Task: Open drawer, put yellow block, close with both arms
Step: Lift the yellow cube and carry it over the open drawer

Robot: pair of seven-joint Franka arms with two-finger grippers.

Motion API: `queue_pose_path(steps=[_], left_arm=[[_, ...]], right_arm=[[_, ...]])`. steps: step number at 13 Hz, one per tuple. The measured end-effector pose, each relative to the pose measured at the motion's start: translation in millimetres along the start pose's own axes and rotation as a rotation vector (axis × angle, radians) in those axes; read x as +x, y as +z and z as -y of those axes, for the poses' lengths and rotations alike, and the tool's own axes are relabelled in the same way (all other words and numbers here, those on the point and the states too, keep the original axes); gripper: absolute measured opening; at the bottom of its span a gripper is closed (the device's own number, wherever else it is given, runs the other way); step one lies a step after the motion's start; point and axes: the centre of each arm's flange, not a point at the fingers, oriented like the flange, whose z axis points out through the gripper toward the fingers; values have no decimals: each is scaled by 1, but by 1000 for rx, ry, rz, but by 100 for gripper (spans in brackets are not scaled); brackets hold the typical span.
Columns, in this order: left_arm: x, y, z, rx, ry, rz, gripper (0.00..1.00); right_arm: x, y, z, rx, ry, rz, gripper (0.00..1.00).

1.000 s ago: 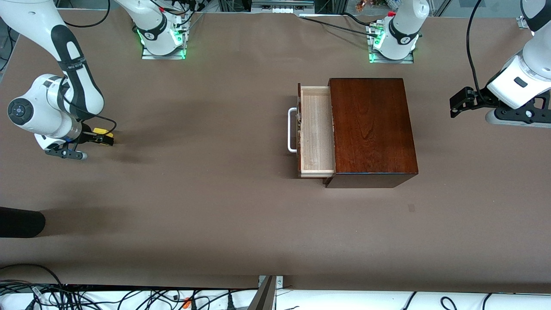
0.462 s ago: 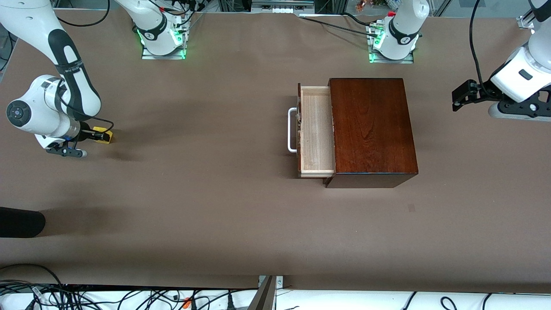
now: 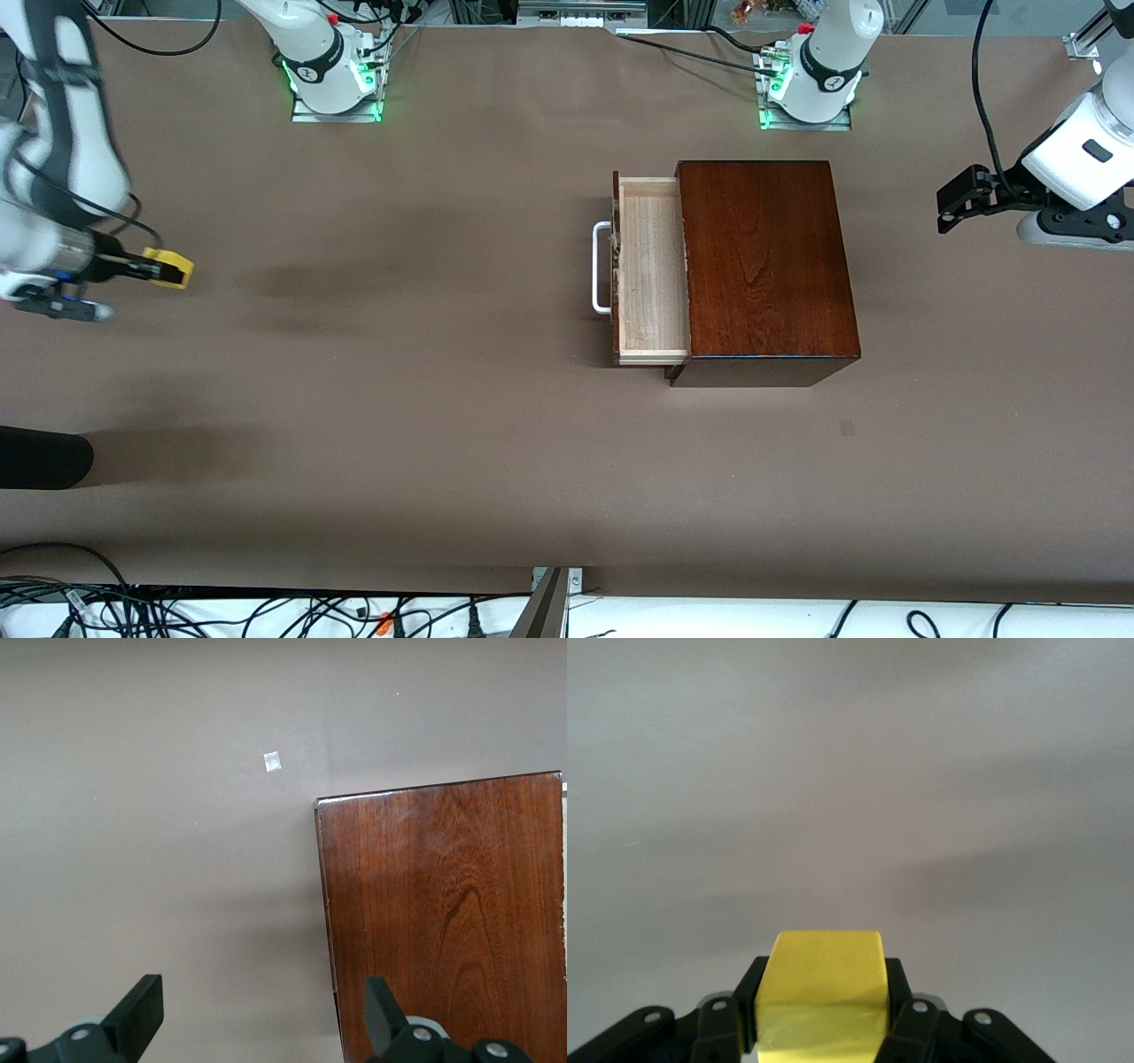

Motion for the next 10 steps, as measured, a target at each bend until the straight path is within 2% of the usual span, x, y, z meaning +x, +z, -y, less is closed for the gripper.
queue_pose_path(steps=[3, 5, 10], left_arm=[[0, 1, 0, 0, 0, 9, 100], [0, 1, 0, 0, 0, 11, 100], [2, 5, -1, 0, 3, 18, 100]], right_arm=[[-14, -93, 38, 9, 103, 51, 56], [-24, -133, 77, -3, 209, 79, 56], [-55, -152, 219, -44, 533, 79, 56]])
